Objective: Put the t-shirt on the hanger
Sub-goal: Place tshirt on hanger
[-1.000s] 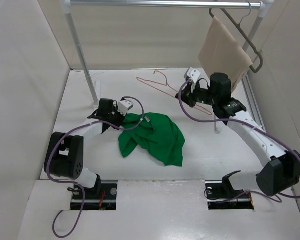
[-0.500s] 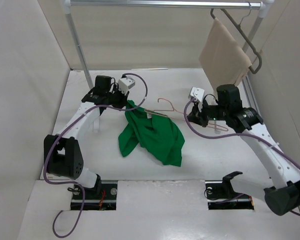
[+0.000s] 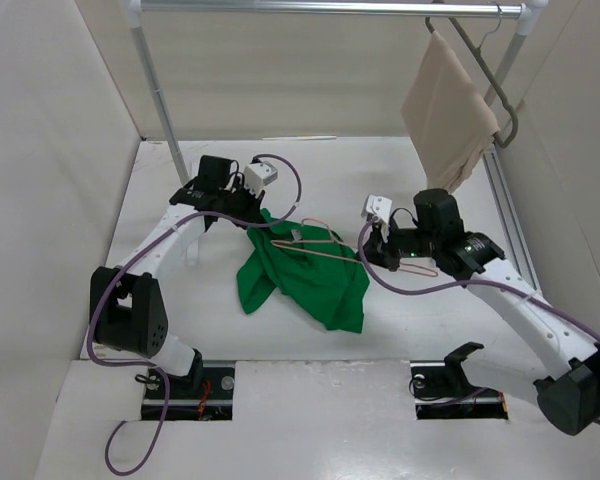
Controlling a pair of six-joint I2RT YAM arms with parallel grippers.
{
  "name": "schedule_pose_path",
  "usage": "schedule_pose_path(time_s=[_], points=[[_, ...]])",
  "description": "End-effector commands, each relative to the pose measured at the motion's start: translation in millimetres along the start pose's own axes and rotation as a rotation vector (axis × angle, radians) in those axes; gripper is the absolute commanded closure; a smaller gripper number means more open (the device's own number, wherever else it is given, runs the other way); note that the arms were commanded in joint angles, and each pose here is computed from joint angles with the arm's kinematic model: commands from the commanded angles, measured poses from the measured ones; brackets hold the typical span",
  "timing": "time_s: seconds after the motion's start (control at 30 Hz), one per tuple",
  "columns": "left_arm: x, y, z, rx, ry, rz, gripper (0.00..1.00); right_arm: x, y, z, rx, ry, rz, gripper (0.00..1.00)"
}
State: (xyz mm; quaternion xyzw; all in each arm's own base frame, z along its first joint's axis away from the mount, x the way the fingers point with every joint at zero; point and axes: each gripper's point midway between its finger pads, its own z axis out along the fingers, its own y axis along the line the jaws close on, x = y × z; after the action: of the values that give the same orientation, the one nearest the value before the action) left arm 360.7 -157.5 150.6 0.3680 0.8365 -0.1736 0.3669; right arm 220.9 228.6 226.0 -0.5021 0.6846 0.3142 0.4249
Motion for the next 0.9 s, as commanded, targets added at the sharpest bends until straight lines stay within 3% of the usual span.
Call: schedule_pose_path(time_s=[0.0, 0.2, 0.3, 0.53, 0.73, 0.87], points=[[-11.9, -8.8, -11.9, 0.01, -0.039, 0.011, 1.0, -21.9, -15.6, 16.9, 0.027, -0.104, -0.082, 1.0], [-5.7, -17.5, -12.9, 0.035, -0.037, -0.03, 1.0, -38.7, -48.1, 21.7, 0.19, -0.149, -0.114, 1.0], [-10.4, -25.2, -15.3, 0.069, -0.058, -0.047, 1.0, -35.3, -51.5, 36.1, 0.178, -0.132, -0.125, 1.0], [-61.6, -24.6, -30.5, 0.093, -0.161, -0.073, 1.0, -41.4, -30.6, 61.4, 0.029, -0.138, -0.177, 1.0], [-92.8, -15.3, -47.9, 0.053, -0.171, 0.005, 1.0, -50.4, -25.1, 48.9, 0.013, -0.178, -0.194, 1.0], [-97.9, -53.3, -55.6, 0.196, -0.147, 0.104, 1.0, -53.9, -33.9, 48.5, 0.038, -0.183, -0.206, 1.0]])
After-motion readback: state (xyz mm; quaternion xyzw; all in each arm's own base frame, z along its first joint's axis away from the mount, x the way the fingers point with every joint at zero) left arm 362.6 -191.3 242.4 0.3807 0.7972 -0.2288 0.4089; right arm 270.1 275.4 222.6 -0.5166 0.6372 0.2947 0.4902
